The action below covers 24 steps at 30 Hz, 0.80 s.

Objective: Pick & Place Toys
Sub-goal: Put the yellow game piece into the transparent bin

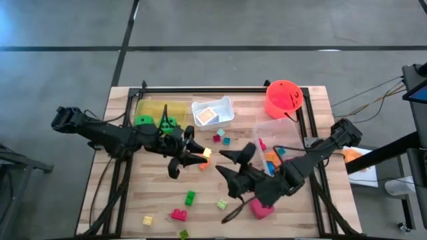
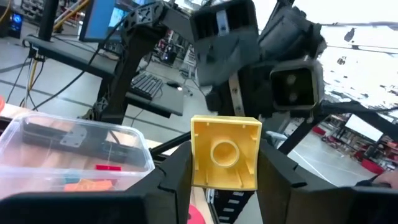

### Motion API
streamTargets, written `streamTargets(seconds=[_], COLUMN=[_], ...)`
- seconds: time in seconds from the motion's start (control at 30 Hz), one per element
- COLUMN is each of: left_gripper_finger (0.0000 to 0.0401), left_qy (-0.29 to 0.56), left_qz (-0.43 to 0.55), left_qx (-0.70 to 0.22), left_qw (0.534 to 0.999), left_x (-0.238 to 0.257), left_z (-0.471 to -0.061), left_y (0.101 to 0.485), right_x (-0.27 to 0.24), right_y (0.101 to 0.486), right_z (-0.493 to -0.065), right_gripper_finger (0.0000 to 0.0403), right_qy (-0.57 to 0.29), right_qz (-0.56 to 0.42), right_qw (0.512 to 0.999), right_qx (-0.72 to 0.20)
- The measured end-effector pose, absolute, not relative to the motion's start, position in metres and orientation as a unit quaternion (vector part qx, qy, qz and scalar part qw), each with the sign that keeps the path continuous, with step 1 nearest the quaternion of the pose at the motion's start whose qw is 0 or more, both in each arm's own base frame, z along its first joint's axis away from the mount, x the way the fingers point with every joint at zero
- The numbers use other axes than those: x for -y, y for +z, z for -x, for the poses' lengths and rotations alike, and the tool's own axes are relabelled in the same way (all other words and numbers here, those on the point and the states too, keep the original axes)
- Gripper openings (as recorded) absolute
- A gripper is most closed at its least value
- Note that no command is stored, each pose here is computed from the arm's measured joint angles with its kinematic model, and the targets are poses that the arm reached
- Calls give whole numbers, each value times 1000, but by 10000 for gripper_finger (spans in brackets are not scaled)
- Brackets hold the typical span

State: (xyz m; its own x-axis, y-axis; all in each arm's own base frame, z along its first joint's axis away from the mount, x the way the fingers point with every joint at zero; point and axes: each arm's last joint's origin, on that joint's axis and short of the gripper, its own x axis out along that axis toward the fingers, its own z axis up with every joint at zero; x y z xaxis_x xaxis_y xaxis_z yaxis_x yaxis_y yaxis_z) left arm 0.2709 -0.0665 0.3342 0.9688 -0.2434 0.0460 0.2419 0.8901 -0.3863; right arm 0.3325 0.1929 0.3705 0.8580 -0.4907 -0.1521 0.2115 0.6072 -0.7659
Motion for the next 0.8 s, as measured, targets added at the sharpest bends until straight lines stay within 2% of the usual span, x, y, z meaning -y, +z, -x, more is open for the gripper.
streamTargets(seconds=[0.17,0.8], left_gripper_finger=[118,118], left_qy=[-132,-134], left_qz=[198,201], left_qx=[-3,26], left_qw=[971,970], left_x=[67,59], left_z=[-272,-276], left_y=[335,339], right_x=[-182,-162], right_y=[374,381], right_z=[-343,-360], right_gripper_finger=[290,290], right_qy=[-164,-167], right_qz=[393,387], right_qw=[891,897], right_qx=[-159,-130])
